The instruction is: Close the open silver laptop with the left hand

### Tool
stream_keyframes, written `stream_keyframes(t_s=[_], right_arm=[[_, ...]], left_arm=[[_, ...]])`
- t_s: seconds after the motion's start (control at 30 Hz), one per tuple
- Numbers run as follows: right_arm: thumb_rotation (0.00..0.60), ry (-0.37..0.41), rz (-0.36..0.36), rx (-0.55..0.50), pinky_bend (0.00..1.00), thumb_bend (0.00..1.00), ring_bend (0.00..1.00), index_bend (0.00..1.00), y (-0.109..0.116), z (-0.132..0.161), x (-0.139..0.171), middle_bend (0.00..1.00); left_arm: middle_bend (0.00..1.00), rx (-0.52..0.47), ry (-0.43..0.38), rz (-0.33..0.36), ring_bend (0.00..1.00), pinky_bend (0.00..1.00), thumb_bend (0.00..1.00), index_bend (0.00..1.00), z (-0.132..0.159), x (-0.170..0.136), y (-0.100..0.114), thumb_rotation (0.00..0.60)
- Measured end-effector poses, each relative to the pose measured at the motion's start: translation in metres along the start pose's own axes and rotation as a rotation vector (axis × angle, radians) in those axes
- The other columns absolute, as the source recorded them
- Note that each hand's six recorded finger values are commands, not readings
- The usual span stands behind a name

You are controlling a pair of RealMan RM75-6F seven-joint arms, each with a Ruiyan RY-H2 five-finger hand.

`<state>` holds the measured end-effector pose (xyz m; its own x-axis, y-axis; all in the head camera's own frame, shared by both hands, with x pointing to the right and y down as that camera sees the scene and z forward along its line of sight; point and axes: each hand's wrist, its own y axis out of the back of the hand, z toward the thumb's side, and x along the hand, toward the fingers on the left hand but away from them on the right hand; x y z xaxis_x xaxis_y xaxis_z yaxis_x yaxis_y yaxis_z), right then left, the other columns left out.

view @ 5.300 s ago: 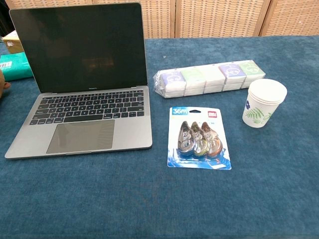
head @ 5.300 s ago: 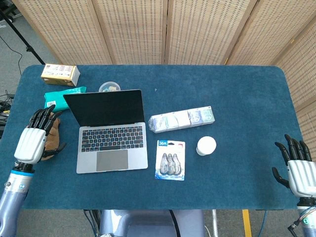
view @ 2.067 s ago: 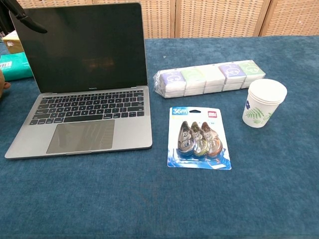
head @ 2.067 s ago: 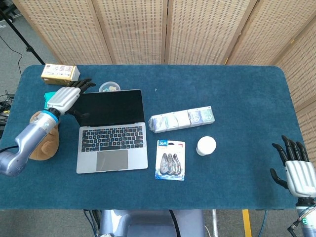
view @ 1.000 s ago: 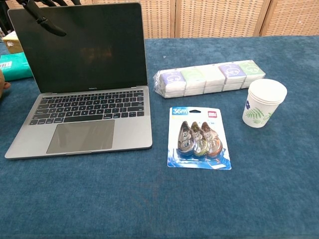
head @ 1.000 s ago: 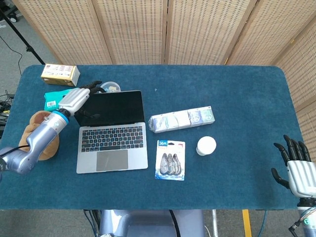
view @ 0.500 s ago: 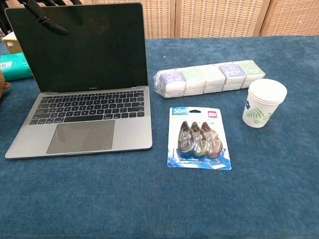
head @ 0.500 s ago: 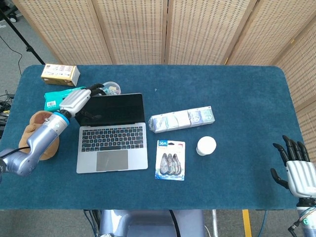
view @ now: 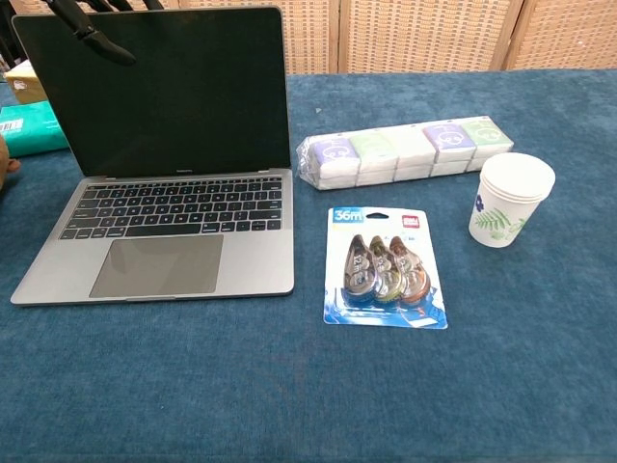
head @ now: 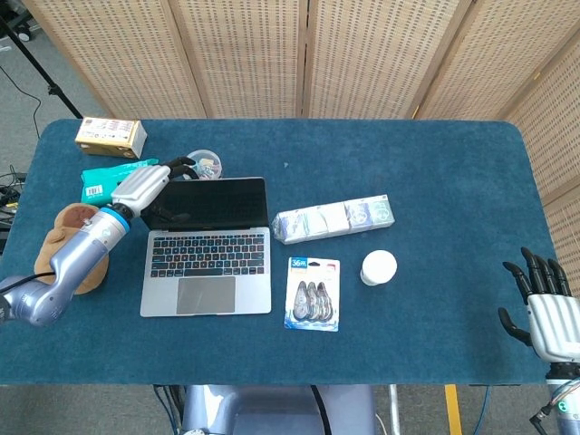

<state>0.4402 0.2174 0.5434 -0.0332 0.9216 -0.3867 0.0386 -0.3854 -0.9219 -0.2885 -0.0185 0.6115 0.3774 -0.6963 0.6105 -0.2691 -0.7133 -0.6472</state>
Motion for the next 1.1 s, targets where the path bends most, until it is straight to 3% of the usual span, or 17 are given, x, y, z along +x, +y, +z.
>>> stream_keyframes(t_s=[1.1], right_arm=[[0.600,-0.005,0.018,0.003,0.00,0.38,0.00,0.16,-0.002,-0.001,0.000,0.00]], left_arm=[[0.20,-0.025,-0.014,-0.021,0.24,0.23,0.20,0.36,0.027,-0.024,-0.014,0.600]])
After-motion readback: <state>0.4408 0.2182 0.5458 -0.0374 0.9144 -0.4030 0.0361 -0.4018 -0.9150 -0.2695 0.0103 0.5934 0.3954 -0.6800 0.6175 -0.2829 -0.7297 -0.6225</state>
